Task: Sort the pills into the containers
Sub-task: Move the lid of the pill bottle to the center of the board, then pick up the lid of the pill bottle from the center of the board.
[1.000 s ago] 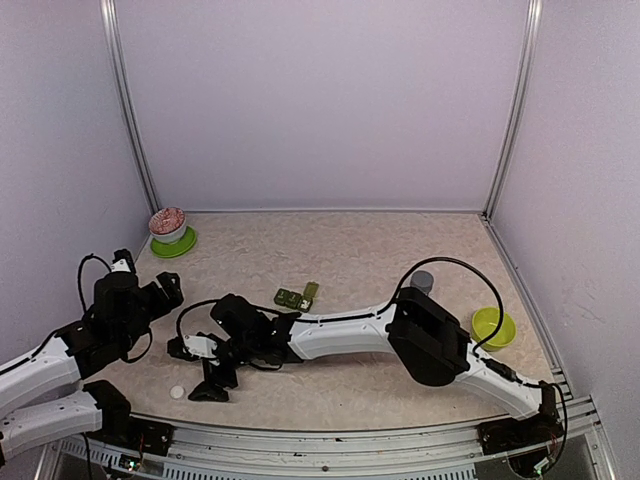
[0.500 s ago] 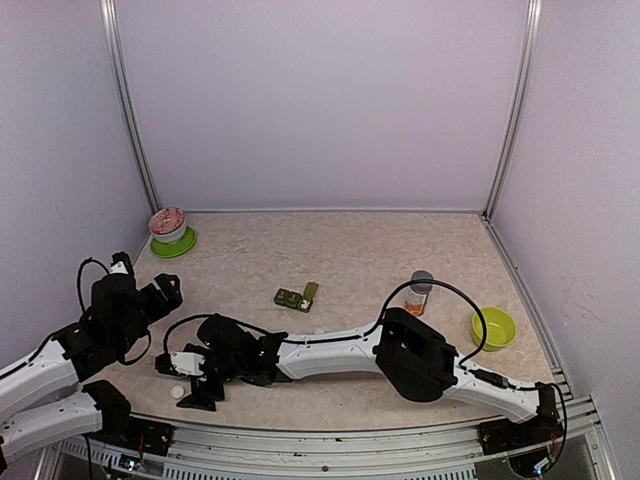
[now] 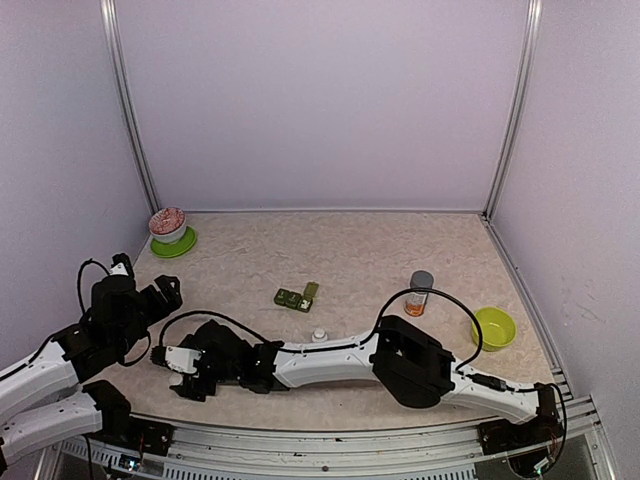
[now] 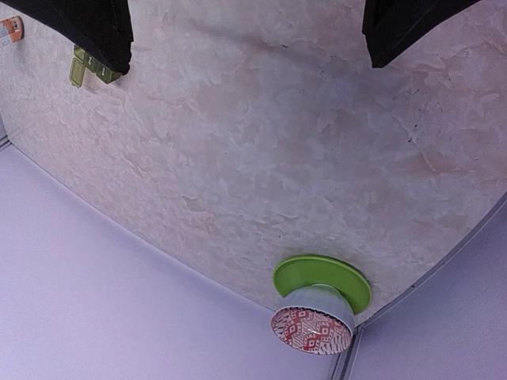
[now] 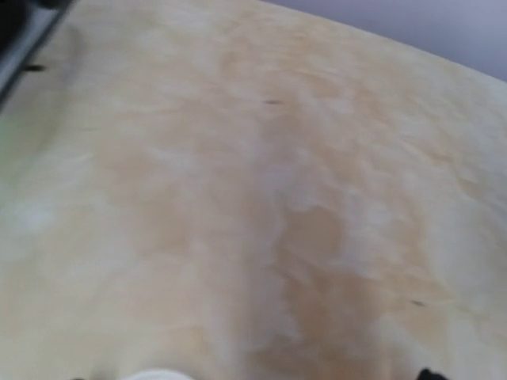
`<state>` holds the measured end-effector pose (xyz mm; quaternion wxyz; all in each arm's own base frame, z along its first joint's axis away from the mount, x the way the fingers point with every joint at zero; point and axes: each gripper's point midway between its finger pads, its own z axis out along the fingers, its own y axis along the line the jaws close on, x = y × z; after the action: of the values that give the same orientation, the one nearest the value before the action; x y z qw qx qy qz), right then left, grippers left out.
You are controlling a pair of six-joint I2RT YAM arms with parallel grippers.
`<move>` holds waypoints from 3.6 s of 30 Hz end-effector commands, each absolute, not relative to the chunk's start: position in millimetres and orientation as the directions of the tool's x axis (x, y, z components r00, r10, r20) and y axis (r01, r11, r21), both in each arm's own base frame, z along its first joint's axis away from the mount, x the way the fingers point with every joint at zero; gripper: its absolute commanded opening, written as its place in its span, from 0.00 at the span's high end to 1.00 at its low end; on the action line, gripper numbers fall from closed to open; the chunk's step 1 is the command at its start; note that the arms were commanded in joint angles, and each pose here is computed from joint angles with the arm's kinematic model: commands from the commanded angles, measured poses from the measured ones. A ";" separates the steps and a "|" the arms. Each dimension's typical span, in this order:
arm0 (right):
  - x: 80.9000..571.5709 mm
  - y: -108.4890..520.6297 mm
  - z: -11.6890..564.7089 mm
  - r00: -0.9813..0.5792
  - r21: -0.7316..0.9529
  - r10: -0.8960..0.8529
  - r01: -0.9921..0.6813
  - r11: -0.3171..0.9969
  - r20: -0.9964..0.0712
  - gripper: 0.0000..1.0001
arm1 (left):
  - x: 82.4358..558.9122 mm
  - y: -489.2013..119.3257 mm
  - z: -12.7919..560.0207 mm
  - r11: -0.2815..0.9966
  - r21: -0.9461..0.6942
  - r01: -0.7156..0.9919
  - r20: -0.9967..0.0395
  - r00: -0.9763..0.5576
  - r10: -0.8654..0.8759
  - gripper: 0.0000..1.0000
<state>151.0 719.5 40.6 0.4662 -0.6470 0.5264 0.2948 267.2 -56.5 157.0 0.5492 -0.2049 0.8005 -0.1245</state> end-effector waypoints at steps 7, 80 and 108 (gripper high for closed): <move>227.0 697.8 17.6 0.103 -0.286 -0.478 -0.901 0.327 -0.872 0.12 | 265.5 -55.1 150.8 0.892 -0.409 -0.194 -0.830 -0.326 -0.452 0.01; 266.4 502.1 268.4 0.110 -0.240 -0.307 -0.871 0.429 -0.946 0.03 | 305.4 -71.0 43.5 0.891 -0.382 -0.246 -0.603 -0.664 -0.442 0.62; 266.3 503.4 264.0 0.104 -0.239 -0.317 -0.874 0.422 -0.943 0.02 | 296.3 -79.2 13.0 0.872 -0.420 -0.254 -0.500 -0.737 -0.455 0.92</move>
<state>260.5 504.4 257.7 0.5636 -0.4831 0.6225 0.2478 300.7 -76.7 19.9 0.3239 -0.1961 0.9124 -0.1554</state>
